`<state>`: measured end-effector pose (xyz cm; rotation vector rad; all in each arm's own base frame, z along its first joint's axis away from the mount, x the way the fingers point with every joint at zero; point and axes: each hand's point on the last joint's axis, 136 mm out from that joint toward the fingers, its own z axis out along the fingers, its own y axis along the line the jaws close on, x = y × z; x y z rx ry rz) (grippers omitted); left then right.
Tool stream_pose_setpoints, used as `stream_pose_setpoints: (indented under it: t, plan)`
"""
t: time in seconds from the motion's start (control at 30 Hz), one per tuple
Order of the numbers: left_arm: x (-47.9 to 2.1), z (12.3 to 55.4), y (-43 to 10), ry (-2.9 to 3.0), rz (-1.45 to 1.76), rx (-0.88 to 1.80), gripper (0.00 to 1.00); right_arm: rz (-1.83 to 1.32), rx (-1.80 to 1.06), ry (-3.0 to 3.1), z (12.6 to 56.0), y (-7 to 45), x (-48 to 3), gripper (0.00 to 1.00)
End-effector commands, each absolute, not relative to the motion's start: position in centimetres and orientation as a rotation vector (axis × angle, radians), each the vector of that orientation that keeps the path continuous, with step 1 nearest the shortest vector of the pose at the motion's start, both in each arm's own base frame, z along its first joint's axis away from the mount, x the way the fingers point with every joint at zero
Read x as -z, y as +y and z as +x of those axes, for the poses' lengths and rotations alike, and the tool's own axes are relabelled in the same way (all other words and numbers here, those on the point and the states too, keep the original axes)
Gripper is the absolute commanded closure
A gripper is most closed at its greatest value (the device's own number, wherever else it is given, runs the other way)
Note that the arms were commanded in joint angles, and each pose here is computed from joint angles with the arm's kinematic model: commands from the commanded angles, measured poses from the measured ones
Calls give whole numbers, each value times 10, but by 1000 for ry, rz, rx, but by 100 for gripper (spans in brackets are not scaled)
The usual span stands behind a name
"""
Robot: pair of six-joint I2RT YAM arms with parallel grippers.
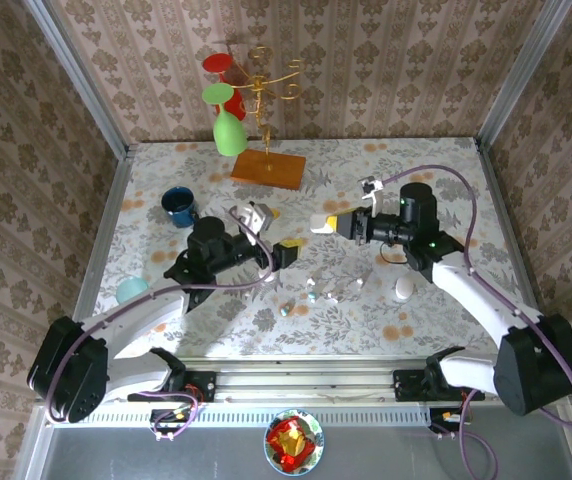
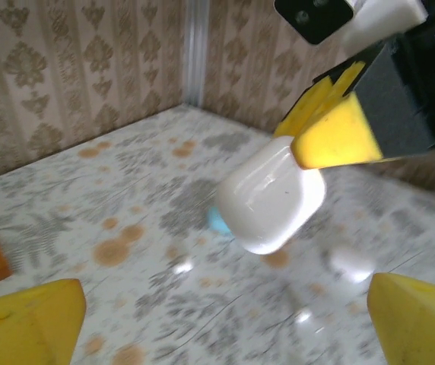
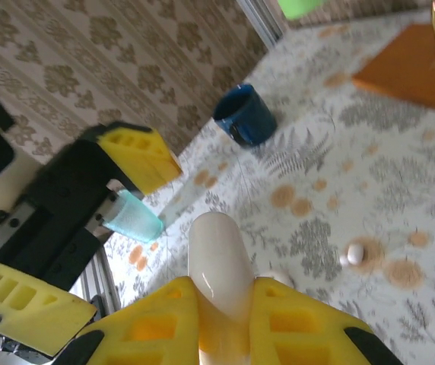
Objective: Insert the wireless bluetooth earbuds into the charging case
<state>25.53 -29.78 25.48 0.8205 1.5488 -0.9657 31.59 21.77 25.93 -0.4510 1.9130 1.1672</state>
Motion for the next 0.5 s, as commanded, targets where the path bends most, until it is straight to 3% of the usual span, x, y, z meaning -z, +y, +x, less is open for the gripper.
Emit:
stream_pose_setpoints:
  t: [0.0,0.1,0.33,0.47]
  plan:
    - [-295,227,-308,1432,796,1278,17,-591,-1167,1745,300,221,-301,86]
    - [-304,213,-319,1383,855,1397,30,-661,-1202,1680,286,224,-320,86]
    - [-316,202,-342,1313,932,1457,37,-733,-1260,1621,273,229,-339,87]
    - [-330,201,-344,1221,911,1485,47,-762,-1305,1578,266,232,-343,86]
